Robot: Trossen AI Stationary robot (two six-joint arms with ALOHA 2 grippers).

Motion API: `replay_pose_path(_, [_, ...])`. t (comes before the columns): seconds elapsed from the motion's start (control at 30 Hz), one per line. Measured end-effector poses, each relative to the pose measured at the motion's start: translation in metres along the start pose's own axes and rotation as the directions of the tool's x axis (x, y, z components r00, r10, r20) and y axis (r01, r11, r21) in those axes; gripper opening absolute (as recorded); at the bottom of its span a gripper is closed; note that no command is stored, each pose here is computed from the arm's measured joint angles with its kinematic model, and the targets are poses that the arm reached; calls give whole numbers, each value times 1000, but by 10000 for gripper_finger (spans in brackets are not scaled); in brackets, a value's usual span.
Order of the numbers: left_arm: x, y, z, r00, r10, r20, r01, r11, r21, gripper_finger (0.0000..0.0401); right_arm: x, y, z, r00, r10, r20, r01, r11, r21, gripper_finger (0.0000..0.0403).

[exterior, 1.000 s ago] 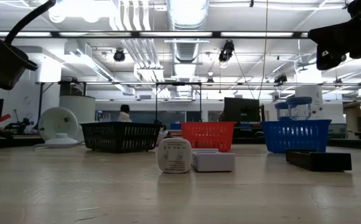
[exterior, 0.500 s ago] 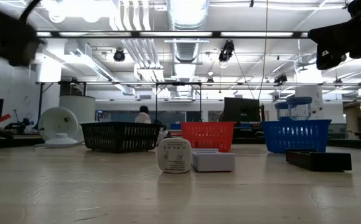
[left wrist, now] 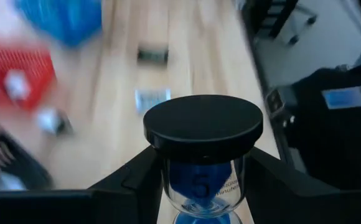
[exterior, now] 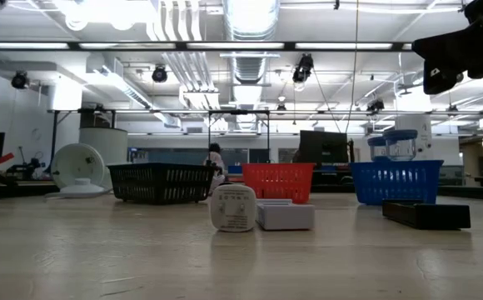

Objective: Pick & Place Office items
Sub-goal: Put the black hourglass into the blue basket

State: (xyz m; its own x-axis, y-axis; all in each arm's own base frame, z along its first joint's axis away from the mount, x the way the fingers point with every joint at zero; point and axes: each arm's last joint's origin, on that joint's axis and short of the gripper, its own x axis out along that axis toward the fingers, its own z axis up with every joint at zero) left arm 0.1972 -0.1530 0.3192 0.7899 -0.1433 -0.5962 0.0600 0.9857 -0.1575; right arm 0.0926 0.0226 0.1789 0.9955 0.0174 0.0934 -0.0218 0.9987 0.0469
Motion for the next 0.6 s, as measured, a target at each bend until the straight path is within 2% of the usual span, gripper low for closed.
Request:
replay_pose_path(0.13, [-30, 11, 16, 987, 10, 161, -42, 980, 193, 180, 0, 0, 0, 1000, 0, 0, 0, 1000, 5, 8])
replay_pose_path(0.27, [-48, 25, 17, 971, 12, 237, -100, 926, 364, 180, 0, 0, 0, 1000, 0, 0, 0, 1000, 14, 8])
replay_pose_path(0.4, [-55, 43, 16, 950, -7, 312, -132, 897, 421, 180, 0, 0, 0, 1000, 0, -1, 0, 1000, 29, 8])
replay_pose_path(0.6, [-57, 74, 14, 915, -80, 395, -112, 891, 440, 180, 0, 0, 0, 1000, 0, 0, 0, 999, 37, 8])
